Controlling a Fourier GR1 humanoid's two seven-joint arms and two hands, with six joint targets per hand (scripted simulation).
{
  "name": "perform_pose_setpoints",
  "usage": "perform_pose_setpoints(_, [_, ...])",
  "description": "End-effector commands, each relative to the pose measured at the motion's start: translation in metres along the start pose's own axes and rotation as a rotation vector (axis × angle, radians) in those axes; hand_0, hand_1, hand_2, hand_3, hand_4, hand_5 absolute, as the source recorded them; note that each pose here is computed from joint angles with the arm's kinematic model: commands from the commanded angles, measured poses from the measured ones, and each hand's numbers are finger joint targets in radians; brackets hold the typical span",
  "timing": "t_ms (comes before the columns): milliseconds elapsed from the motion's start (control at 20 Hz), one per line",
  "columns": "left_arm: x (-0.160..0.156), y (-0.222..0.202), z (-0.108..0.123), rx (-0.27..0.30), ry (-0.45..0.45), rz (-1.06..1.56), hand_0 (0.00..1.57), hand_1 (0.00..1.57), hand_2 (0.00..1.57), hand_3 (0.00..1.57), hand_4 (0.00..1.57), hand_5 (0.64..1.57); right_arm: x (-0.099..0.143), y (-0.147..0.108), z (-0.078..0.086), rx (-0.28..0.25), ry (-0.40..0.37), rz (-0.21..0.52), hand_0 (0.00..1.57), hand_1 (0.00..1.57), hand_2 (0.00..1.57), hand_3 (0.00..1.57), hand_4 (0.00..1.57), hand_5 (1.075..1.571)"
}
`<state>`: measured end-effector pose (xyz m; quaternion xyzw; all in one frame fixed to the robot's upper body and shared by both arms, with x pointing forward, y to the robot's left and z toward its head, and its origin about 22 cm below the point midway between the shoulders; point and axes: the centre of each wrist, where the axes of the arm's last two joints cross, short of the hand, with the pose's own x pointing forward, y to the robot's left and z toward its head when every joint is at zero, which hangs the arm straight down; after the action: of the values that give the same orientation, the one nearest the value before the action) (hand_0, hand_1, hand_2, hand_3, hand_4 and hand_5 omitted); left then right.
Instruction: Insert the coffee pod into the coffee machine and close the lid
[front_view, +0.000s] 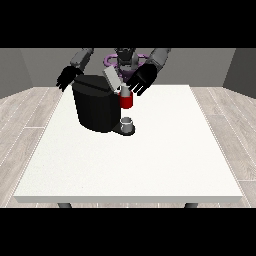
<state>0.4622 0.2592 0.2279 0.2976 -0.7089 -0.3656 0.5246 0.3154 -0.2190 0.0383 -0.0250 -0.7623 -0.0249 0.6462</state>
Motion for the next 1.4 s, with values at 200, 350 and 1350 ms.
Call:
perform_pose_setpoints(200, [0.003, -0.009, -0.002, -0.04, 0.024, 0.007, 1.19, 1.19, 1.25, 1.18, 0.49, 1.571, -0.005, -0.002, 0.004, -0.011, 0.021, 0.008, 0.0, 0.0, 0.0, 0.0, 0.44, 1.571])
perform_pose_setpoints(350, [-0.005, 0.01, 0.0, -0.016, 0.016, -0.001, 1.24, 1.24, 1.28, 1.2, 0.49, 1.571, 0.008, -0.003, -0.004, -0.005, 0.005, -0.002, 0.0, 0.0, 0.0, 0.0, 0.42, 1.571])
perform_pose_setpoints(1350, [0.001, 0.001, -0.001, -0.008, -0.02, -0.065, 1.05, 1.05, 1.12, 0.96, 0.36, 1.571, 0.001, 0.006, -0.005, -0.035, -0.046, -0.004, 0.0, 0.0, 0.0, 0.0, 0.46, 1.571])
